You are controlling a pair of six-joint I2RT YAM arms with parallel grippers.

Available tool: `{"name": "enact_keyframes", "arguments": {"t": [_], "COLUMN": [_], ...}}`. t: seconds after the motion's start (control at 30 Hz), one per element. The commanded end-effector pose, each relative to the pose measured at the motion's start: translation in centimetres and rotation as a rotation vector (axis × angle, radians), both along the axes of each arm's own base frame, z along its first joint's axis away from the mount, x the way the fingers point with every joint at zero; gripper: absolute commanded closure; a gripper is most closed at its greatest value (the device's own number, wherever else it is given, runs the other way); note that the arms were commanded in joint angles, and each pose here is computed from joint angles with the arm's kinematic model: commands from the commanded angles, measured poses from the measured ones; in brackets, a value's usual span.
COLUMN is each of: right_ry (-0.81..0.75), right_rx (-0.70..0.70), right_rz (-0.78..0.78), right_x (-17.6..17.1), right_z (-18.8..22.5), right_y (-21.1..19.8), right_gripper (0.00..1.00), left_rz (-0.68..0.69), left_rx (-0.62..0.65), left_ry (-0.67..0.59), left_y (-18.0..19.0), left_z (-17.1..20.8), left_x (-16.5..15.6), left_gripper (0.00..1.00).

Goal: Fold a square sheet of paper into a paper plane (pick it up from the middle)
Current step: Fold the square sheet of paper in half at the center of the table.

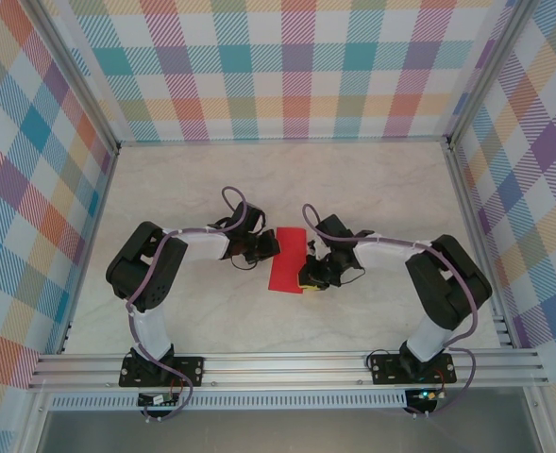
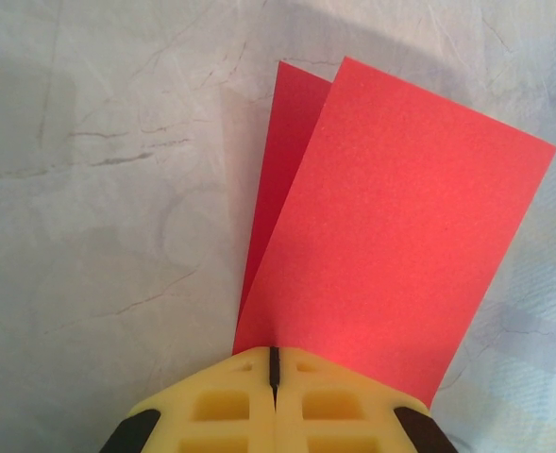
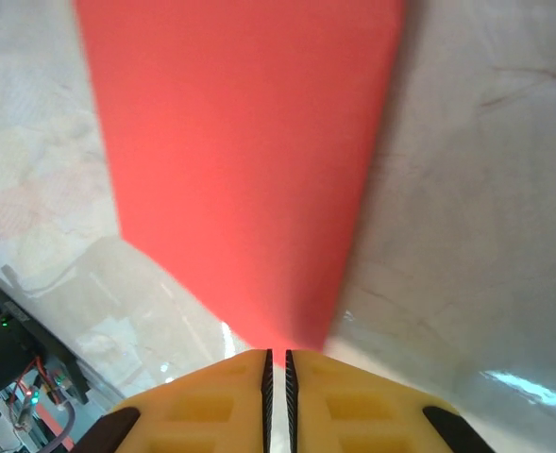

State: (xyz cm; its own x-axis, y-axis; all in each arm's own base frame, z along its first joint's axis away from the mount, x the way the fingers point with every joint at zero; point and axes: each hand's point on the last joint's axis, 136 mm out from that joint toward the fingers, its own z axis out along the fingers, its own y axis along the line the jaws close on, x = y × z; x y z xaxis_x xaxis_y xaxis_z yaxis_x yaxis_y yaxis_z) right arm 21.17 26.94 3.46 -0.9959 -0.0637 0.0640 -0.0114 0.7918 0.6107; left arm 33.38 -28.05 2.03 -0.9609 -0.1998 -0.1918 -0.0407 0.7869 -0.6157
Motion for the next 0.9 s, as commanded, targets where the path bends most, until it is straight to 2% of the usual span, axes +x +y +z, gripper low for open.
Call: {"name": "enact_keyframes", "arguments": {"t": [0.0, 0.17, 0.4, 0.87], "right_ry": [-0.078, -0.189, -0.213, -0.130], "right_rx": [-0.007, -0.034, -0.050, -0.088], "right_rz": [-0.001, -0.062, -0.115, -0.169], "right_x": [1.5, 6.1, 11.0, 11.1], "right_z": [1.8, 3.3, 2.1, -2.9], "right_y": [0.3, 1.5, 2.3, -0.2], "right_gripper": [0.86, 0.85, 0.86, 0.86], "left_rz": [-0.001, -0.011, -0.022, -0.014], "left_rx": [0.097, 0.088, 0.111, 0.137], "left_ry": [0.094, 0.093, 0.090, 0.105], "left_y": [1.3, 1.0, 1.4, 2.0], "left_z": [-3.7, -3.7, -3.7, -4.3], "left_x": [-2.0, -2.0, -2.1, -2.6], "left_gripper": [0.98, 0.98, 0.98, 0.98]}}
